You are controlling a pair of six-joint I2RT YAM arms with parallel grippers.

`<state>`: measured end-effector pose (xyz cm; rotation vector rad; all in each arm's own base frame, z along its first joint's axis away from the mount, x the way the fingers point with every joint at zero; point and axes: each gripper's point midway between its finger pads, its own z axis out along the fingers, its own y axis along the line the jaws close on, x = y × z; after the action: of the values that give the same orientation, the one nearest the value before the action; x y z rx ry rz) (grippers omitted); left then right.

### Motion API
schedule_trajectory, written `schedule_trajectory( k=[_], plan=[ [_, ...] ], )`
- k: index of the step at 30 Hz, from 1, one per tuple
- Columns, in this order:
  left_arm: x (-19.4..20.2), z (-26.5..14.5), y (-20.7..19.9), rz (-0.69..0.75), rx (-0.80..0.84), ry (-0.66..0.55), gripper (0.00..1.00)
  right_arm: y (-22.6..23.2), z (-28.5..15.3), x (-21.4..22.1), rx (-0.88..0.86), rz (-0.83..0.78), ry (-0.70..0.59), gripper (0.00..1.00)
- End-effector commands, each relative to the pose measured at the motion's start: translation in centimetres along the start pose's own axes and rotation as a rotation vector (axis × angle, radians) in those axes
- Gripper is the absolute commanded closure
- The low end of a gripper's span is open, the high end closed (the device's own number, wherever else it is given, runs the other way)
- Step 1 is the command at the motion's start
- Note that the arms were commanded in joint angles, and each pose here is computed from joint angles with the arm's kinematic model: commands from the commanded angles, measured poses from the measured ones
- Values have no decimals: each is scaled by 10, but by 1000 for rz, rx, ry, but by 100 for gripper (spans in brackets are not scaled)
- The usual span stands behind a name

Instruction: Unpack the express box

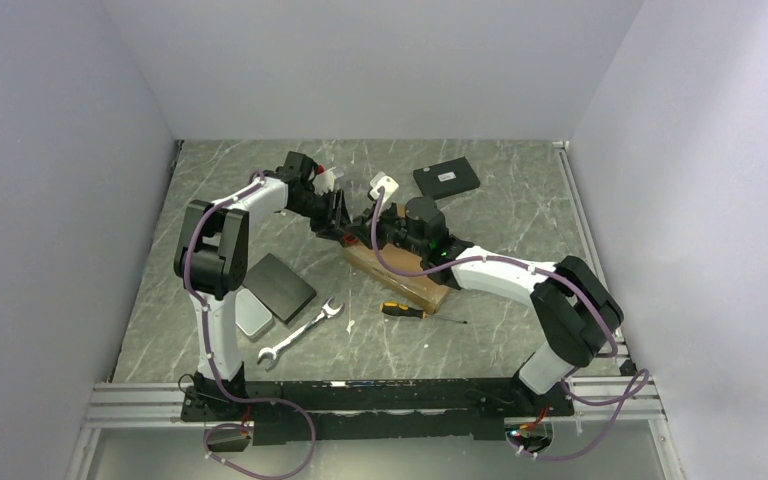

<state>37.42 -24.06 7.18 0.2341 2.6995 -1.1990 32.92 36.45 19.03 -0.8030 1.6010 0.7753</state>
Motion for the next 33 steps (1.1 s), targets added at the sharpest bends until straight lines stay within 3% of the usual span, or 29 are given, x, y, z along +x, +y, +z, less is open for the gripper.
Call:
schedule_trajectory(
  k=[1,26,29,33],
  plan=[
    [-7,-1,-7,40,18,-7,54,2,4,-11,-9,-12,-37,100],
    [-6,4,0,26,-1,4,54,3,-13,22,54,-62,99,100],
    [-9,-2,-3,32,-4,-12,51,3,-11,19,52,-65,90,100],
    [-21,-24,-11,-1,23,-80,36,3,-11,16,54,-63,74,100]
  ],
)
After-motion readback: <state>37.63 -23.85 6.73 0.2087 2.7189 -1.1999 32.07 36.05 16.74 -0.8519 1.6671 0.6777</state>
